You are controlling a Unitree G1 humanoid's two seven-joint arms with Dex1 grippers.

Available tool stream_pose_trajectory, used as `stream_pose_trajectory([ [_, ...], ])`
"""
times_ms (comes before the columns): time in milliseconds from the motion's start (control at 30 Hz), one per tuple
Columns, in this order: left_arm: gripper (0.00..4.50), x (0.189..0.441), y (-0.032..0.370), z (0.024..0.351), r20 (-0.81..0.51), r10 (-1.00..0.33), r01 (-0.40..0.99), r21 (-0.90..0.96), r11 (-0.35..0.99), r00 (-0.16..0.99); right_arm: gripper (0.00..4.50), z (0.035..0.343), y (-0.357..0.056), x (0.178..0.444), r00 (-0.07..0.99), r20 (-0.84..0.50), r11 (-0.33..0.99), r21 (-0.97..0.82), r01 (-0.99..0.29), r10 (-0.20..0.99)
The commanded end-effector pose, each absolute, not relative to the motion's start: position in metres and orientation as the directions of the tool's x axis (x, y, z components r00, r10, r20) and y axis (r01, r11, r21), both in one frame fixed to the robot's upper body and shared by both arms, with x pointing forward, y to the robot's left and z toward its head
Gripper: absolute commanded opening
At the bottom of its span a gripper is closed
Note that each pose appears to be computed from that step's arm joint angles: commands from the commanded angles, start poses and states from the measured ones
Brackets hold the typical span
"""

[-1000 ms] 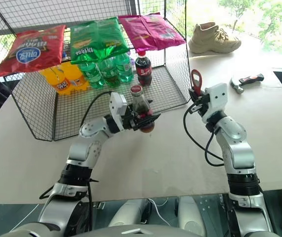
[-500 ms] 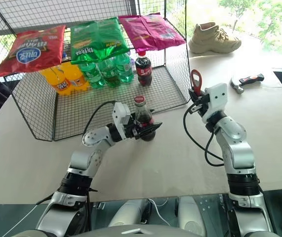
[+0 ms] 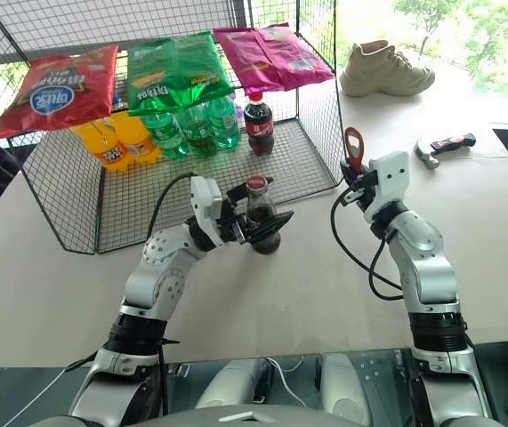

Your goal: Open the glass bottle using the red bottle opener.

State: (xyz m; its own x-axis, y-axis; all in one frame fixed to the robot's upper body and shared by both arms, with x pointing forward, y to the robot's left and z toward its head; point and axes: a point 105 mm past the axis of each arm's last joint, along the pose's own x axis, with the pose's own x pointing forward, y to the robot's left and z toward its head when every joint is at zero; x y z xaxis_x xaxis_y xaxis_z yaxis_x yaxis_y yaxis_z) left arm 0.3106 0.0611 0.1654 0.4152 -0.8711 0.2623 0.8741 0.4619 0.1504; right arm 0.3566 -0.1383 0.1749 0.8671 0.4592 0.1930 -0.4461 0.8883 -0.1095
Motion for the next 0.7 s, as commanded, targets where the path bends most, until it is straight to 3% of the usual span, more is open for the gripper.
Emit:
stream_pose_trajectory([
  [33, 4.44, 0.3064, 0.0600, 0.1837, 0.319, -0.866, 0.865, 0.203, 0.459, 0.385, 0.00, 0.1932, -0.1391, 0.3558, 0.851, 0.261, 0.890, -0.129, -0.437, 0.456],
  [533, 4.44, 0.3041, 0.0599, 0.1777, 0.292, -0.880, 0.865, 0.230, 0.445, 0.375, 0.00, 0.1932, -0.1391, 0.3564, 0.852, 0.263, 0.892, -0.127, -0.435, 0.453],
  [567, 3.93, 0.3040, 0.0599, 0.1776, 0.293, -0.880, 0.866, 0.229, 0.445, 0.375, 0.00, 0.1931, -0.1390, 0.3565, 0.852, 0.263, 0.891, -0.127, -0.435, 0.453],
  [600, 3.76, 0.3038, 0.0599, 0.1774, 0.292, -0.880, 0.866, 0.228, 0.444, 0.374, 0.00, 0.1930, -0.1389, 0.3566, 0.852, 0.263, 0.891, -0.127, -0.436, 0.454],
  [700, 2.34, 0.3026, 0.0598, 0.1747, 0.286, -0.883, 0.868, 0.228, 0.441, 0.373, 0.00, 0.1927, -0.1376, 0.3564, 0.850, 0.261, 0.889, -0.128, -0.440, 0.458],
])
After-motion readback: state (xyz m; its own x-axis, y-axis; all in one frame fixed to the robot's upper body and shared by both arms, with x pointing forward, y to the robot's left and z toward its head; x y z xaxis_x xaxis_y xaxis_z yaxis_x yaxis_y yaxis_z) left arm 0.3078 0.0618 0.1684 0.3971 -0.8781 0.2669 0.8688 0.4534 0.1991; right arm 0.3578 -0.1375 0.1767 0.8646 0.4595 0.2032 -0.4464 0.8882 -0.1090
